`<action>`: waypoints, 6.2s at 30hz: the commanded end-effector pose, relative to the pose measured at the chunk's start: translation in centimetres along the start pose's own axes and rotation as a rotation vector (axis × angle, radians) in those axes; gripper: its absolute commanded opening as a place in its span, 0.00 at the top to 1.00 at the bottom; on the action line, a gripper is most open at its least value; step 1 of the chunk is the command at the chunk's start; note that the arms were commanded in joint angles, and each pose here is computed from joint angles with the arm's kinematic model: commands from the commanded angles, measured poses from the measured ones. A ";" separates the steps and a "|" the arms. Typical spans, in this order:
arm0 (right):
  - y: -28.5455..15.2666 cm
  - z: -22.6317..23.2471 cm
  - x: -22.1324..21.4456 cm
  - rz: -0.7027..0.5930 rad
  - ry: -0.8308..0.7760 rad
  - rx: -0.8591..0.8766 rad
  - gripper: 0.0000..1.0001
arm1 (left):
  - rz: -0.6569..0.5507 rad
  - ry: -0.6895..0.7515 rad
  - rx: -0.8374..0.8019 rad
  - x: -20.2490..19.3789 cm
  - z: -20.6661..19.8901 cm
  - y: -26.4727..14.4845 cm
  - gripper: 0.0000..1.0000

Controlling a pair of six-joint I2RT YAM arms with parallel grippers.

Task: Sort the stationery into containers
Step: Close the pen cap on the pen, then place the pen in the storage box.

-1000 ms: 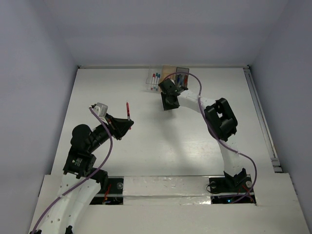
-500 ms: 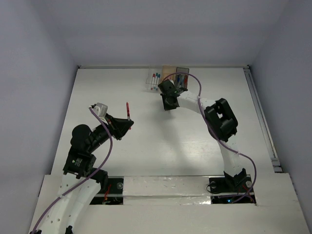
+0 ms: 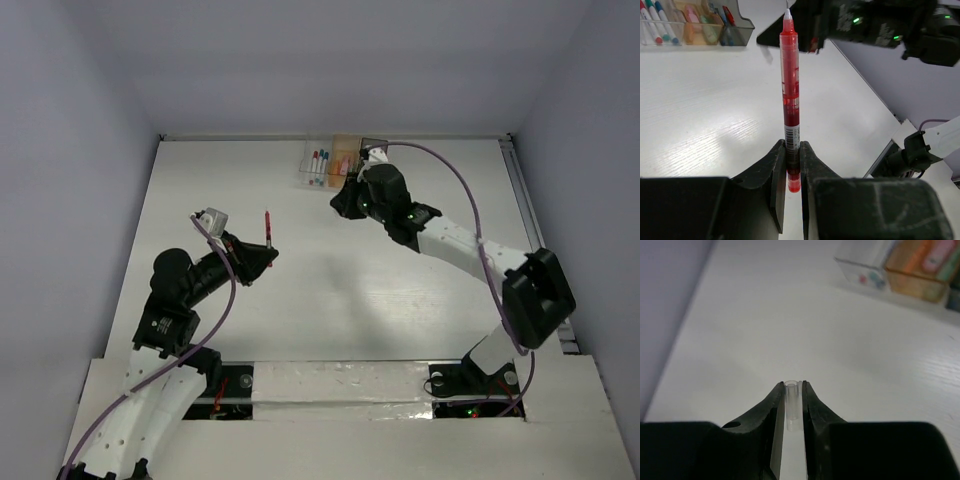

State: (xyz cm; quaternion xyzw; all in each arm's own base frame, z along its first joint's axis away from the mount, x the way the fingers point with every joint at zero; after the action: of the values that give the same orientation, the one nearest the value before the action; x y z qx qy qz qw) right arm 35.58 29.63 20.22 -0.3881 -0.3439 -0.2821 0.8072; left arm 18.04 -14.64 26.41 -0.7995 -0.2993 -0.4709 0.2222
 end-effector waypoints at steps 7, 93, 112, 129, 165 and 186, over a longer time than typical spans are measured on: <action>-6.3 13.0 8.9 -0.485 0.155 0.464 1.00 | -0.004 0.022 -0.063 0.3 -0.6 0.4 1.00; -8.8 19.1 -4.4 -0.104 0.114 0.734 1.00 | -0.006 0.017 -0.052 0.4 -0.5 0.5 1.00; -9.2 16.2 -16.0 0.319 -0.022 0.638 1.00 | -0.023 0.036 -0.034 0.8 -0.5 0.2 1.00; -11.7 14.9 -22.2 0.502 0.022 0.646 1.00 | -0.032 0.042 -0.018 1.0 -0.2 0.1 1.00; -9.5 19.7 -2.1 0.000 -0.126 0.757 0.38 | 0.023 0.019 -0.110 -0.1 -1.0 0.6 1.00; -7.1 15.7 3.7 -0.236 0.009 0.552 1.00 | 0.004 0.019 -0.091 0.2 -0.9 0.4 0.74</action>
State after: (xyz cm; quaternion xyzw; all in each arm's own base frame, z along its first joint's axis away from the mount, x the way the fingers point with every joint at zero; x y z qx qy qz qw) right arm 22.69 41.65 29.31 -0.1084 -0.4385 -0.1480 0.8798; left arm 18.14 -15.28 25.10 -0.8159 -0.2702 -0.4651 0.2122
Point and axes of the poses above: each gripper's point midway between its finger pads, its own y axis out along the fingers, its own z axis along the line the jaws close on, x = y × z, the point moved 3 cm from there along -y, back along the fingers, and after that the axes turned 2 degrees about y, right-handed, at the moved point
